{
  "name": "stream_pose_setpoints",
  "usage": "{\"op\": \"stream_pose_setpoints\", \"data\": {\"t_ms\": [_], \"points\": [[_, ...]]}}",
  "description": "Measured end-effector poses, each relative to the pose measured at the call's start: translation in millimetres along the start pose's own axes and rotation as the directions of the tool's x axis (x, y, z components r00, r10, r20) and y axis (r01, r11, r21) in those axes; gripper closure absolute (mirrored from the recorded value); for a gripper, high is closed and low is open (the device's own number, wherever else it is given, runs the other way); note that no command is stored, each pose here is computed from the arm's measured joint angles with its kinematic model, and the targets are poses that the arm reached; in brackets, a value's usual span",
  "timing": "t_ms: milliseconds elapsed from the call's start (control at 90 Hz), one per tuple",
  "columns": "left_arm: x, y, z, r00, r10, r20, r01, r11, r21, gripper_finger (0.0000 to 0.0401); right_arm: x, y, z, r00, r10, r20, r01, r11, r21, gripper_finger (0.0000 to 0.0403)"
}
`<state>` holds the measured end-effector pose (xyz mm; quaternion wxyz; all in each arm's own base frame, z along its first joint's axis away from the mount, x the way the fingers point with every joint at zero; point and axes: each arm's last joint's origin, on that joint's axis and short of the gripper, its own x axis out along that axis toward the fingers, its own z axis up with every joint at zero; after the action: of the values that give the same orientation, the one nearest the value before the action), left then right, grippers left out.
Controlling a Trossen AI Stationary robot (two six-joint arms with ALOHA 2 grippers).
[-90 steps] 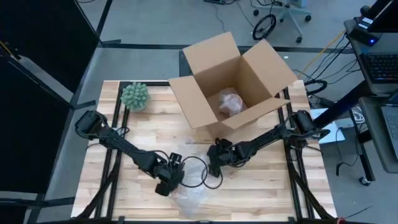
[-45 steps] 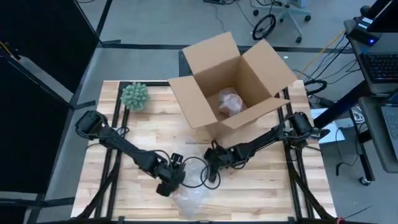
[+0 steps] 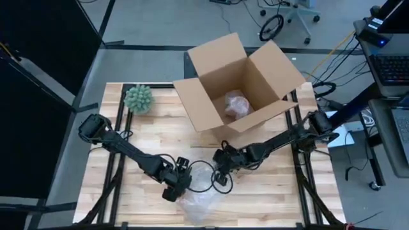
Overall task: Wrap mug
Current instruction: Wrap the orange mug with bubble wrap
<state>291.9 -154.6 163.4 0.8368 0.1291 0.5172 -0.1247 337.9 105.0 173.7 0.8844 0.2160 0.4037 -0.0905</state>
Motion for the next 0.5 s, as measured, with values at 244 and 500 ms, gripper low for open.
{"op": "stream_pose_setpoints", "data": {"t_ms": [244,500], "points": [[-0.4,0.7,0.3,1.0,0.011,0.002,-0.011,1.0,0.002,0.0258,-36.1,5.2,20.0,0.99,0.043,0.138,-0.041,0.999,-0.022,0.0402],[-0.4,0.7,0.1,1.0,0.008,-0.001,-0.008,1.0,0.006,0.0258,-42.1,1.6,26.0,0.983,0.013,0.182,-0.013,1.0,-0.004,0.0402]]}}
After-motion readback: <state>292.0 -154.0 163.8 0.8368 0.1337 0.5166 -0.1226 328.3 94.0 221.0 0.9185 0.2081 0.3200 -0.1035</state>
